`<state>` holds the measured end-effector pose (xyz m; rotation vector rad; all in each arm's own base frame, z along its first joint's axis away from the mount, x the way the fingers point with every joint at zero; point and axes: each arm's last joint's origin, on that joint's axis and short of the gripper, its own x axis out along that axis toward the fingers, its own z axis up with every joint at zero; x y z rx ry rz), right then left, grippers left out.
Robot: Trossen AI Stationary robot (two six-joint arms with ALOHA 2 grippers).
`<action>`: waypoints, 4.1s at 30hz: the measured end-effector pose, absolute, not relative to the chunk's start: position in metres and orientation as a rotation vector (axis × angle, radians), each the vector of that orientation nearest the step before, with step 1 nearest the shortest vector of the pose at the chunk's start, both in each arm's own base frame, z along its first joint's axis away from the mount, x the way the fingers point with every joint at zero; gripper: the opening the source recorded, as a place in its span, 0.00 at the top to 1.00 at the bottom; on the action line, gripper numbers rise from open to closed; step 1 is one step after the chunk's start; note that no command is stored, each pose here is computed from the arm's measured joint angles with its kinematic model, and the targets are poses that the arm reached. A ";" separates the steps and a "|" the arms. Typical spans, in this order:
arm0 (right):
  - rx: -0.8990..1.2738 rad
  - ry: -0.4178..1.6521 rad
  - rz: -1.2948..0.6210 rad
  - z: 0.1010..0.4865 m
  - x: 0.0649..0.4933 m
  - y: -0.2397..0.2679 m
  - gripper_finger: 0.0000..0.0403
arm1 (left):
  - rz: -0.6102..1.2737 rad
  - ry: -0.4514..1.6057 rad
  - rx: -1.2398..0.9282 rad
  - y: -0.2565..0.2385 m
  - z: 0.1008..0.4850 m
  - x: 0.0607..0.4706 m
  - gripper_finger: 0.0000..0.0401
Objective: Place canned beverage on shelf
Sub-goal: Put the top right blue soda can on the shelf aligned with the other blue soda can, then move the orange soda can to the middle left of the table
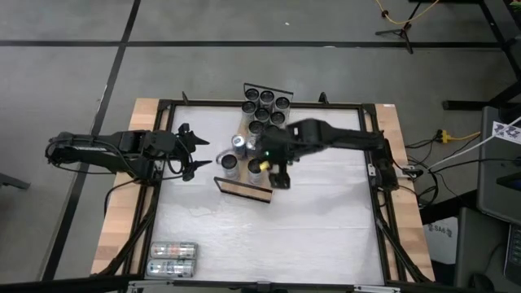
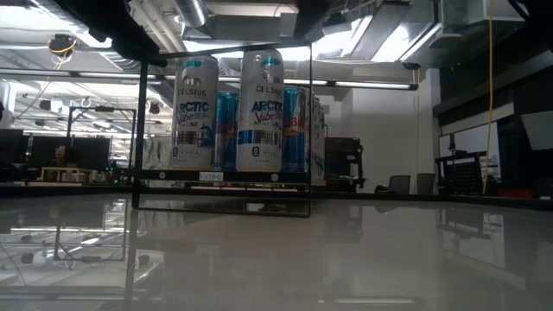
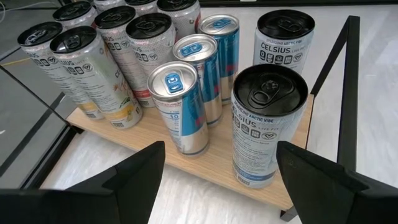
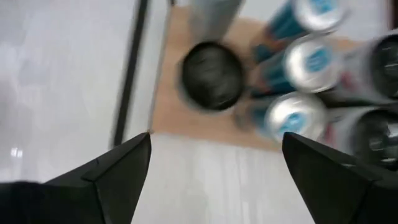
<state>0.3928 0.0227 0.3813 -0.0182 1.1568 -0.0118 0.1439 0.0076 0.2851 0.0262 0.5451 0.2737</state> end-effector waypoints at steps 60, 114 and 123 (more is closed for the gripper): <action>-0.308 0.960 0.493 0.306 0.401 0.030 0.11 | 0.273 0.549 0.031 0.008 0.285 0.144 0.25; -0.190 1.115 0.348 0.346 0.334 0.042 0.11 | -0.187 0.606 -0.485 -0.065 0.286 0.137 0.25; -0.054 1.035 0.229 0.318 0.295 0.038 0.11 | -0.193 0.744 -0.557 -0.101 0.279 0.151 0.25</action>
